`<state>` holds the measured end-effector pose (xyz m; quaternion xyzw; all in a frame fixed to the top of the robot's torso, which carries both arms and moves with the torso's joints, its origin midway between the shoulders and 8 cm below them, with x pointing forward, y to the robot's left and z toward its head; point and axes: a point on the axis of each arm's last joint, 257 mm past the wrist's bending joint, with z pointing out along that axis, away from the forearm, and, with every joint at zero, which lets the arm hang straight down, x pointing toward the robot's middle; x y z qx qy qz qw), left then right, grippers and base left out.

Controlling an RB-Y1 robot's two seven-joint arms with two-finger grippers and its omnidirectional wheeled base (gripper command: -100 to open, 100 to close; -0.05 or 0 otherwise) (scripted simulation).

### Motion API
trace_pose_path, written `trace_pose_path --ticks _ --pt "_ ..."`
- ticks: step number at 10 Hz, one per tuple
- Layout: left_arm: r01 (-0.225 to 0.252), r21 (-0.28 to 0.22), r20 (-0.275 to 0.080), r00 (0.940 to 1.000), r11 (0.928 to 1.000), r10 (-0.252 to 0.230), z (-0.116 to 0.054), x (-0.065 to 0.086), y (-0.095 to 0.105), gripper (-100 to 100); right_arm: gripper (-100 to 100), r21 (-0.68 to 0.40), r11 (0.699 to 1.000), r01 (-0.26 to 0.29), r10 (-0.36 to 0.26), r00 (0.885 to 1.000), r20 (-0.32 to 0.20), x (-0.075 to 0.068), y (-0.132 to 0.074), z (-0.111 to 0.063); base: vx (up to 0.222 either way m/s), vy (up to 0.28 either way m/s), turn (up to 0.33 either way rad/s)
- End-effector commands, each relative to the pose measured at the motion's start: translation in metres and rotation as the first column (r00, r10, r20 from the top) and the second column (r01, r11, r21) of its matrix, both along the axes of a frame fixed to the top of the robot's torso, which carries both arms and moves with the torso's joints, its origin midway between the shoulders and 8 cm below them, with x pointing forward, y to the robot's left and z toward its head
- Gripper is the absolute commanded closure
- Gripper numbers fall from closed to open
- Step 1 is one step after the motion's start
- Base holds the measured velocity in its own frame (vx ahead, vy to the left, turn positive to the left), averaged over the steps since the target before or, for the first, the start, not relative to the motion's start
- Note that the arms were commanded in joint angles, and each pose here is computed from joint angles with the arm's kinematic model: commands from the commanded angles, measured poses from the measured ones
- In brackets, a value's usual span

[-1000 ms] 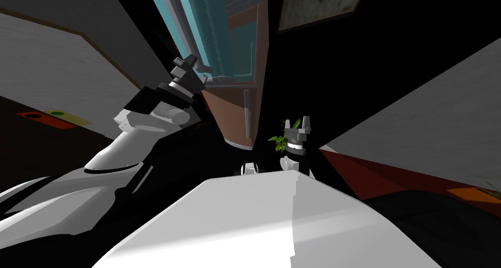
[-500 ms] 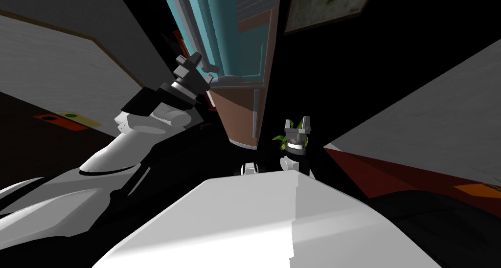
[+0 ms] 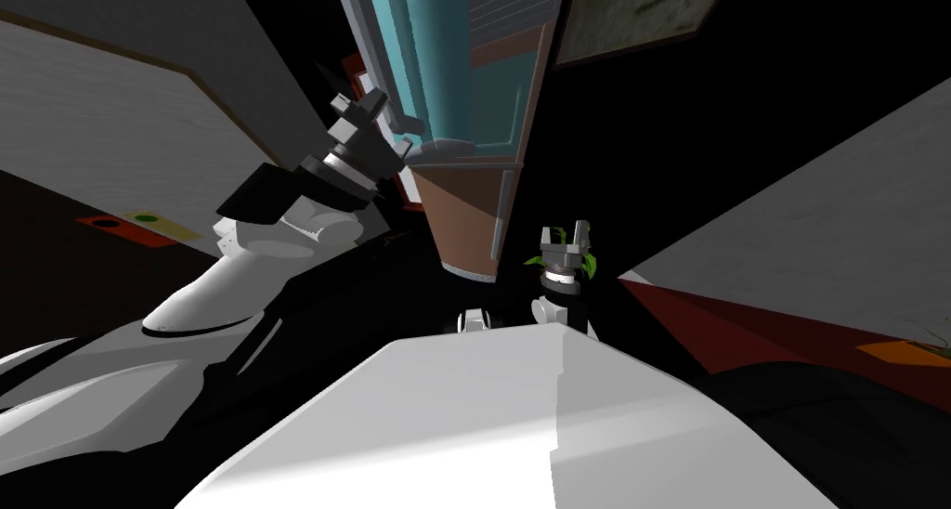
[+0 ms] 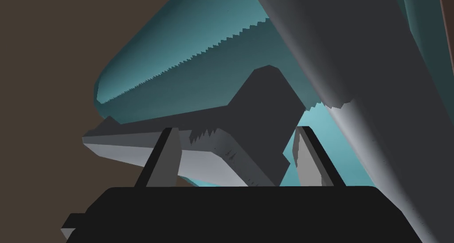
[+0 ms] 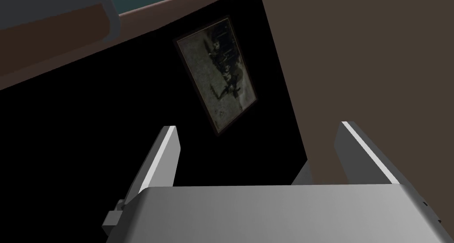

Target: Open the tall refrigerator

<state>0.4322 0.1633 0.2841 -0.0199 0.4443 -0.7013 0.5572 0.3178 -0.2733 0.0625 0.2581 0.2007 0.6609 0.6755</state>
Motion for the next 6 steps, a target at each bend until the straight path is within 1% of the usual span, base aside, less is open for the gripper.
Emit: trace_pose_path --ticks 1,2,3,4,5,6 --pt "0.049 -0.01 0.027 0.9984 0.9987 -0.049 0.012 -0.017 -0.008 100 0 0.0 1.0 0.0 0.0 1.0 0.0 0.0 0.0 0.0 0.002 0.266 -0.012" --pt "0.087 -0.01 0.025 0.996 0.9962 -0.086 0.012 -0.027 -0.017 100 0 0.0 1.0 0.0 0.0 1.0 0.0 0.0 0.0 0.0 -0.03 0.31 -0.006" --pt "0.087 -0.01 0.025 0.996 0.9962 -0.086 0.012 -0.027 -0.017 100 0 0.0 1.0 0.0 0.0 1.0 0.0 0.0 0.0 0.0 -0.025 0.269 -0.029" --pt "0.124 -0.01 0.022 0.9921 0.9923 -0.124 0.012 -0.037 -0.026 100 0 0.0 1.0 0.0 0.0 1.0 0.0 0.0 0.0 0.0 0.009 0.291 -0.002" --pt "0.113 -0.004 -0.004 0.9936 0.9936 -0.113 0.001 -0.029 -0.027 100 0 0.0 1.0 0.0 0.0 1.0 0.0 0.0 0.0 0.0 -0.002 0.146 -0.009" --pt "0.158 -0.008 0.001 0.9874 0.9874 -0.158 0.003 -0.043 -0.036 100 0 0.0 1.0 0.0 0.0 1.0 0.0 0.0 0.0 0.0 0.011 0.171 0.003"
